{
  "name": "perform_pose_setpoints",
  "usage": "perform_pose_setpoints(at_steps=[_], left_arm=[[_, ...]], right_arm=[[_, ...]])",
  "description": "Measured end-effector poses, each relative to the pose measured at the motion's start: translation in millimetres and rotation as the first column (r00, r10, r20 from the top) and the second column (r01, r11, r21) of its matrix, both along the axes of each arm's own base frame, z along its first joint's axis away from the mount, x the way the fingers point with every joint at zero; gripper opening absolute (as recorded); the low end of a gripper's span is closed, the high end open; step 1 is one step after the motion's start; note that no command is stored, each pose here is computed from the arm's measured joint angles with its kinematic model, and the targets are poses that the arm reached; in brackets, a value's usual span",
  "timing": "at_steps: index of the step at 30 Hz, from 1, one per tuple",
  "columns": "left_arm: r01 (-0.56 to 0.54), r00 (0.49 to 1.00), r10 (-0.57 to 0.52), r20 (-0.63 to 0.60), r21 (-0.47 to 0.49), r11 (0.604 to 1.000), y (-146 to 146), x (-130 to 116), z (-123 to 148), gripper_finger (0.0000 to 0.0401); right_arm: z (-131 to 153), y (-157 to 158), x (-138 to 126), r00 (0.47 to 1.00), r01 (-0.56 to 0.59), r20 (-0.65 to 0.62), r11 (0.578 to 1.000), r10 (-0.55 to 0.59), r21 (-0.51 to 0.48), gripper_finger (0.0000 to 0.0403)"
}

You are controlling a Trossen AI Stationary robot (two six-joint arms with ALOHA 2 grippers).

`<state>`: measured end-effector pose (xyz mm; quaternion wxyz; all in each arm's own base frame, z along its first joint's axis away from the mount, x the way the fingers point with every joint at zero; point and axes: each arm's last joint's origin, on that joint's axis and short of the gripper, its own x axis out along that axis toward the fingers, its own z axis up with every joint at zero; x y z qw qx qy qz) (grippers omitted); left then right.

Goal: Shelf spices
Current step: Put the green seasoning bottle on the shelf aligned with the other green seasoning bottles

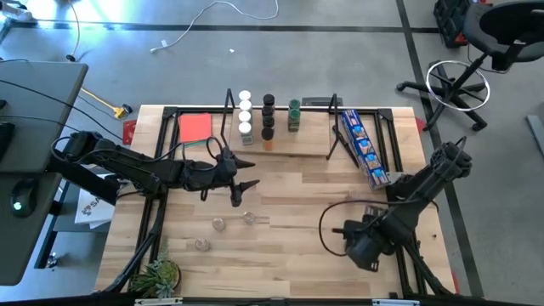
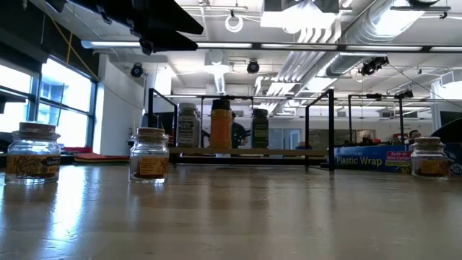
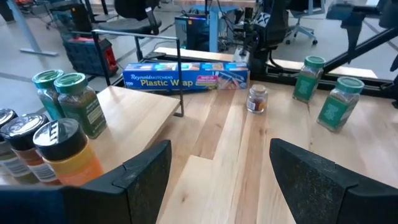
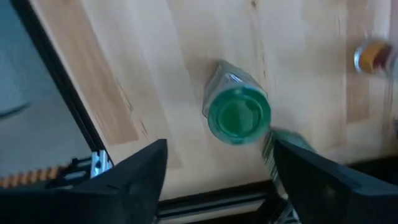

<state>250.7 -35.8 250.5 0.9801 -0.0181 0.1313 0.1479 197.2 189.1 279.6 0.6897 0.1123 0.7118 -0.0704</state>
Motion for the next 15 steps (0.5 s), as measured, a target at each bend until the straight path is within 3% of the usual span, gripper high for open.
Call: perform_pose_setpoints(at_steps=[8,15], left_arm=[[-0.002,0.999,0.001,-0.051,-0.016,1.000,-1,-2,-5,0.0268],[0.003,0.997,-0.005,-0.082,-0.023,1.000,-3,-4,-9,0.0268]], right_arm=[[0,-3,-2,0.963,0.268,0.044,0.960,-0.265,-0.083,0.0314],[-18,-10,-7,0.952,0.306,0.029,0.942,-0.305,-0.136,0.0314]])
